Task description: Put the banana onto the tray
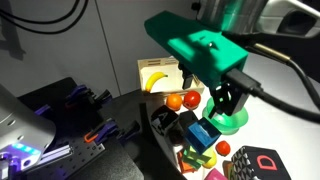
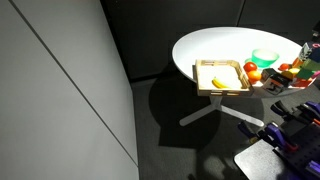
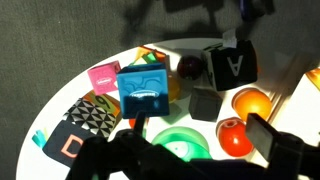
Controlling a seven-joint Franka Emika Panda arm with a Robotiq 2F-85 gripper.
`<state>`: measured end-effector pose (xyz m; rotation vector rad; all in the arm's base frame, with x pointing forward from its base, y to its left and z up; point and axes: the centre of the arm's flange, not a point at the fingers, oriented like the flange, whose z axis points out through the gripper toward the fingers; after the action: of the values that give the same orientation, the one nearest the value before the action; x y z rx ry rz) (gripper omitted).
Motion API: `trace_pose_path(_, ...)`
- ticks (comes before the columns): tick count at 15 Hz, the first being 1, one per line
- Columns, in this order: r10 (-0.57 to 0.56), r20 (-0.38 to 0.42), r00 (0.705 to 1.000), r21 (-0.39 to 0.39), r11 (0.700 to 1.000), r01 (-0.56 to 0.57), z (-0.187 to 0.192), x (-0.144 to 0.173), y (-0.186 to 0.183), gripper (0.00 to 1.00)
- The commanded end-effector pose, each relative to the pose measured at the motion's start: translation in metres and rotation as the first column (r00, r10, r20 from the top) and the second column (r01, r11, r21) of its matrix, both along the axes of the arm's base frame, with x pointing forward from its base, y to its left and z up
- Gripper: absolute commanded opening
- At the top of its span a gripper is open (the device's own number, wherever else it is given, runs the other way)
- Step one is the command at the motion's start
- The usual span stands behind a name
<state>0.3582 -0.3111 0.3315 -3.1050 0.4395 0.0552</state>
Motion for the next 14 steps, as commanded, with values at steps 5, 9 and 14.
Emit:
trace_pose_path(5, 0.160, -0.072, 0.985, 0.057, 0.986, -0.156, 0.052, 0.006, 0.055, 1.00)
trace_pose_path(9, 0.256, -0.105, 0.961, 0.097, 0.964, -0.247, 0.080, 0.003, 0.090, 1.00)
trace_pose_path(14, 0.337, -0.145, 0.930, 0.123, 0.939, -0.321, 0.114, -0.006, 0.119, 1.00)
